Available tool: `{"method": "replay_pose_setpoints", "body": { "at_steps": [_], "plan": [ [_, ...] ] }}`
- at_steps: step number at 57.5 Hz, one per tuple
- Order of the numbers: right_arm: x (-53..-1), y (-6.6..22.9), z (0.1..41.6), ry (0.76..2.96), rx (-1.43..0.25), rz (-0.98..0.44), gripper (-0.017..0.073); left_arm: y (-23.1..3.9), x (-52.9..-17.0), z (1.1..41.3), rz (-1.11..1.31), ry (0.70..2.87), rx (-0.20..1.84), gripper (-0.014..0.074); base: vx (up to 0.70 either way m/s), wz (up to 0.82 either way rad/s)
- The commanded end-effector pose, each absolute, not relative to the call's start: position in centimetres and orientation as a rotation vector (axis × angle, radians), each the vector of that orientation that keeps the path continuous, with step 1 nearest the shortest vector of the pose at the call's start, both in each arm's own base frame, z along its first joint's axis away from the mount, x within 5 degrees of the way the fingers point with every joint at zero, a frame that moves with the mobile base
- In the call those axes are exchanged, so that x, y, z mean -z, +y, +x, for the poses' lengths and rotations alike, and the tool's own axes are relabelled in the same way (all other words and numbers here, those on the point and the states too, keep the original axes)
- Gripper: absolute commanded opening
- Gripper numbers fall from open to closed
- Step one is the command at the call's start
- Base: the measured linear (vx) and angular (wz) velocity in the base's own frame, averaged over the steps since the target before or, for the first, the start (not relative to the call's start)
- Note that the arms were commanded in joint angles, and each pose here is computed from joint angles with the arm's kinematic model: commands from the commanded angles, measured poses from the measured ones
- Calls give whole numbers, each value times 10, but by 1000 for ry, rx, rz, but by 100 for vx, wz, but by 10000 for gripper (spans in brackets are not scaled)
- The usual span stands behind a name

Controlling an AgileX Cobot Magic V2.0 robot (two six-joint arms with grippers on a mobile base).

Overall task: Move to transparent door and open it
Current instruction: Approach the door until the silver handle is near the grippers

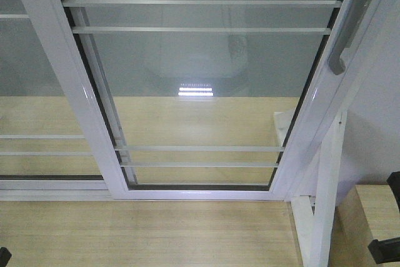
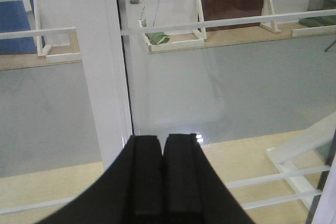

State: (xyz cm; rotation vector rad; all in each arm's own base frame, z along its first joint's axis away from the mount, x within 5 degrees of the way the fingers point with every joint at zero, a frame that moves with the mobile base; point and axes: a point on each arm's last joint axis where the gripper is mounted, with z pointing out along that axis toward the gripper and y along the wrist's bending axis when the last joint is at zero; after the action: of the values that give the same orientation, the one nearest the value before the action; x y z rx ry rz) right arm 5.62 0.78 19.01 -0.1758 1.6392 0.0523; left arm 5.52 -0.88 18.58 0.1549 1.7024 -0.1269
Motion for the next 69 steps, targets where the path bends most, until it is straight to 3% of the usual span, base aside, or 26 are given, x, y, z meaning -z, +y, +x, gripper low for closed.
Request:
{"method": "replay_pose_setpoints", "body": {
  "at_steps": [1,50,69],
  "plan": [
    [-194,8,56,1564,-50,-169,0,-10,-183,56,157,1652,146,-6,0,0],
    [-194,8,56,1558,-50,-168,0,-10,-184,56,160,1640,145,-6,0,0],
    [-212,8,55,1382,-53,-157,0,-13,-205,55,154,1432,184,-6,0,0]
  ]
}}
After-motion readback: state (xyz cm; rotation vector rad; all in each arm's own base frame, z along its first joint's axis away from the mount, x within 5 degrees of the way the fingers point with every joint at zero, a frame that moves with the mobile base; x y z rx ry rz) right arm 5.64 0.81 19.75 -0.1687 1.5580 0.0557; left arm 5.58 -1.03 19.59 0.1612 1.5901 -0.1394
